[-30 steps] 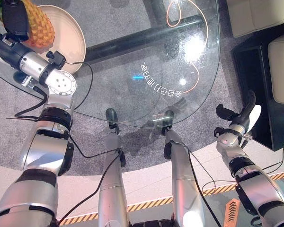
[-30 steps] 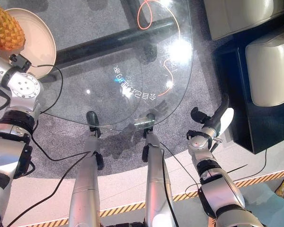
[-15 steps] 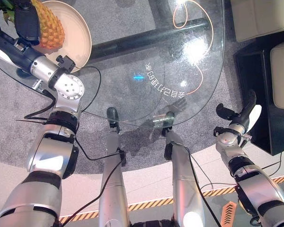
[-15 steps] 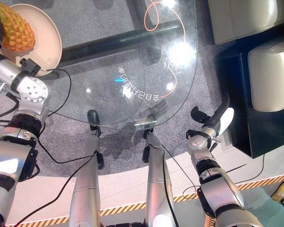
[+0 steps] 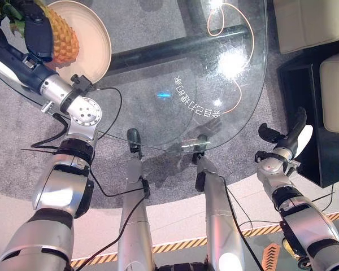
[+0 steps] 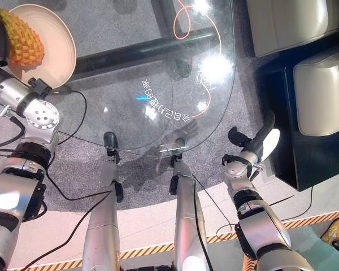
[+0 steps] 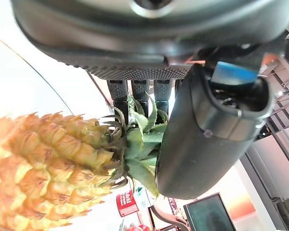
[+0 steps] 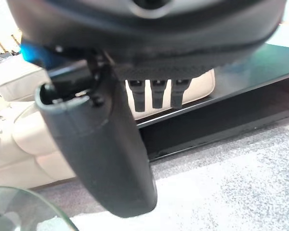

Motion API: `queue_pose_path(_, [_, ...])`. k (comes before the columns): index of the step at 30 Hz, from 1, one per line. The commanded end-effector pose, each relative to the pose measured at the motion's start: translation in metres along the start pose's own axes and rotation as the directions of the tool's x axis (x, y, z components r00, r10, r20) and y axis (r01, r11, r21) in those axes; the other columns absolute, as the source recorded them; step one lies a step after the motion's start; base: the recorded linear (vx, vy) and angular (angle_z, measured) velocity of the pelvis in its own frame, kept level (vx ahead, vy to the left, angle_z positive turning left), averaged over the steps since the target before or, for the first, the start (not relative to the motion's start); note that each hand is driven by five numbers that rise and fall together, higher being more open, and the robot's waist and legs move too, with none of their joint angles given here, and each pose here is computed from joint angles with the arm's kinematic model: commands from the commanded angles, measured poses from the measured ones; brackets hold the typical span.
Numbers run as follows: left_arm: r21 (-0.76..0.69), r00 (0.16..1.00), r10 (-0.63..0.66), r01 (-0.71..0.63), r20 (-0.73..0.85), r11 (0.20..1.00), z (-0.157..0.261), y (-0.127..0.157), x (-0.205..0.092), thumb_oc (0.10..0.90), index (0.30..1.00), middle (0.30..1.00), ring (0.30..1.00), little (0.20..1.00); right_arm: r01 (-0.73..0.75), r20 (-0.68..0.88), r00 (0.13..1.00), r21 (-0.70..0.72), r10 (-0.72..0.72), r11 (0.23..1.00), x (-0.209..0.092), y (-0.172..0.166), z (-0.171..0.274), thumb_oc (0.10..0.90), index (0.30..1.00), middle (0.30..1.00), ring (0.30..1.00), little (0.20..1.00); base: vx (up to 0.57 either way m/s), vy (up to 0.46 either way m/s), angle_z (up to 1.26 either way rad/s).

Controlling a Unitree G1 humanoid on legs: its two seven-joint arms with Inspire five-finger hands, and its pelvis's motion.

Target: Pick up the fruit to the plate

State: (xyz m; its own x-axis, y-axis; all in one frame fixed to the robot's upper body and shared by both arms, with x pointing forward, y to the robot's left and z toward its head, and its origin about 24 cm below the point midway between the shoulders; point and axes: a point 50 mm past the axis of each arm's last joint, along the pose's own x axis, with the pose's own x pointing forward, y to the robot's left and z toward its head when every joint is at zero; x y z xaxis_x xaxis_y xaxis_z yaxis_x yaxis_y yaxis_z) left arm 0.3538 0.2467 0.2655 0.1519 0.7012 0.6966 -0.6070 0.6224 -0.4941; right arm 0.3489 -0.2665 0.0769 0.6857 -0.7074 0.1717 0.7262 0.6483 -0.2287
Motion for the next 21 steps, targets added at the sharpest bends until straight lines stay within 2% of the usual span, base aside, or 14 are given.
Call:
queue_pose_path(1, [-0.169,0.984,0.019,0.012,0.180,0.986,0.037,-0.014,0.029,0.462,0.611,0.611,0.611,0.562,0.123,-0.014,0.992,0.043,-0.123,0.991,0.002,-0.011,-0.001,0.800,0.900,0.900,0.900,0.900,0.00,0.000,0.00])
queue_pose_path(5, [-0.167,0.982,0.002,0.030,0.188,0.985,0.037,-0.017,0.025,0.476,0.622,0.622,0.622,0.576,0.122,-0.011,0.993,0.040,-0.122,0.992,0.001,-0.011,-0.003,0.800,0.900,0.900,0.900,0.900,0.00,0.000,0.00])
queue_pose_path(8, [-0.166,0.981,-0.010,0.043,0.192,0.985,0.038,-0.018,0.025,0.583,0.714,0.714,0.714,0.683,0.126,-0.008,0.992,0.041,-0.125,0.991,0.002,-0.011,-0.002,0.800,0.900,0.900,0.900,0.900,0.00,0.000,0.00])
queue_pose_path(17, [-0.169,0.980,-0.040,0.074,0.196,0.983,0.038,-0.020,0.019,0.627,0.752,0.752,0.752,0.727,0.130,-0.015,0.992,0.043,-0.129,0.991,0.001,-0.012,-0.003,0.800,0.900,0.900,0.900,0.900,0.00,-0.004,0.02])
queue_pose_path(21, [-0.166,0.979,-0.063,0.097,0.195,0.981,0.037,-0.023,0.015,0.687,0.804,0.804,0.804,0.787,0.127,-0.011,0.992,0.046,-0.126,0.991,0.001,-0.010,-0.002,0.800,0.900,0.900,0.900,0.900,0.00,0.000,0.00])
